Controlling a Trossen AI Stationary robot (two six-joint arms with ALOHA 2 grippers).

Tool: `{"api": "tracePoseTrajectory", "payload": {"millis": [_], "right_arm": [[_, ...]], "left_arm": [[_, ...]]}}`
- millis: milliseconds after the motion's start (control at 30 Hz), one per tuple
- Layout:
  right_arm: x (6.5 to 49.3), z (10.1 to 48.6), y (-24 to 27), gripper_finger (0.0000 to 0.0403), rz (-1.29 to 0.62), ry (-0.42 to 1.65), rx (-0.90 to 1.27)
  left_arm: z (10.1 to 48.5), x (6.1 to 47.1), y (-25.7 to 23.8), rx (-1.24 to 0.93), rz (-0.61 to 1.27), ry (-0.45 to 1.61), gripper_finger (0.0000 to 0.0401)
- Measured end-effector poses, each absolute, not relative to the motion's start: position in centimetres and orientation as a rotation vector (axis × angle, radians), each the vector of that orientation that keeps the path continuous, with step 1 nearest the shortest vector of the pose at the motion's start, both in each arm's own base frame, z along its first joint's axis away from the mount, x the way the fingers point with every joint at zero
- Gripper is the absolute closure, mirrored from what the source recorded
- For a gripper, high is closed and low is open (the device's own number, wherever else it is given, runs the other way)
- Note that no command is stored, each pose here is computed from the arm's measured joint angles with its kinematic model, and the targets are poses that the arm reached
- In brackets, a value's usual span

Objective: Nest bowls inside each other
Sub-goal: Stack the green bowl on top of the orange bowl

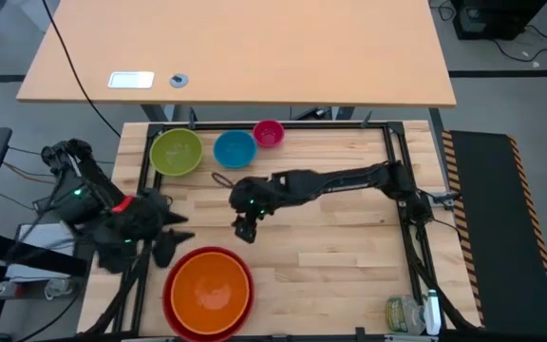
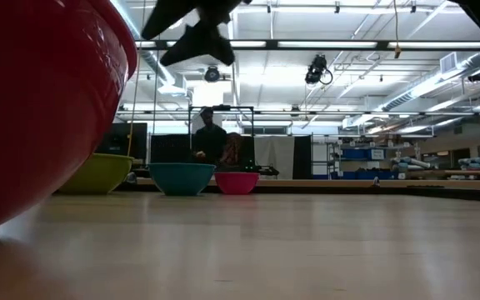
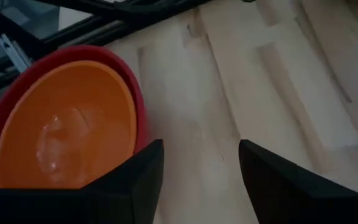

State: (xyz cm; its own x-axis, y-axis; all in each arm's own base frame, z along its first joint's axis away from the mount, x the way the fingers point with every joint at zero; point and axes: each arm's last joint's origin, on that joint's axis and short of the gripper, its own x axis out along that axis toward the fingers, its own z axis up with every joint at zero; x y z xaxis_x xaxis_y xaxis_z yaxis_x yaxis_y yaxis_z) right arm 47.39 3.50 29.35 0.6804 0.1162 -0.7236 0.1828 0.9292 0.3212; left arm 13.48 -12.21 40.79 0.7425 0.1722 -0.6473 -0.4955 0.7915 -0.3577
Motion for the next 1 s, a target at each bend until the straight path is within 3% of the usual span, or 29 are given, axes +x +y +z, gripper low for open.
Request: {"api": "tracePoseTrajectory", "payload": {"millis": [167, 433, 633, 800, 1000], "right_arm": [[45.8, 30.9, 1.4, 0.0194, -0.089, 0.867, 0.358], [44.2, 32.1, -0.5, 0.0202, -0.167, 0.902, 0.277], [42.8, 33.2, -2.1, 0.0207, -0.177, 0.896, 0.238], [42.1, 30.9, -6.0, 0.0209, -0.098, 0.898, 0.330], [38.4, 28.4, -8.8, 0.0214, -0.099, 0.923, 0.412]], "left_arm": [[40.1, 13.6, -9.0, -0.494, 0.591, 0.731, 0.0166], [38.0, 12.8, -5.1, -0.368, 0.661, 0.797, 0.0166], [34.2, 13.1, -2.4, -0.456, 0.675, 0.985, 0.0168], [31.9, 14.5, 0.2, -0.521, 0.713, 1.049, 0.0187], [30.2, 15.2, 4.6, -0.639, 0.786, 1.047, 0.0211]]}}
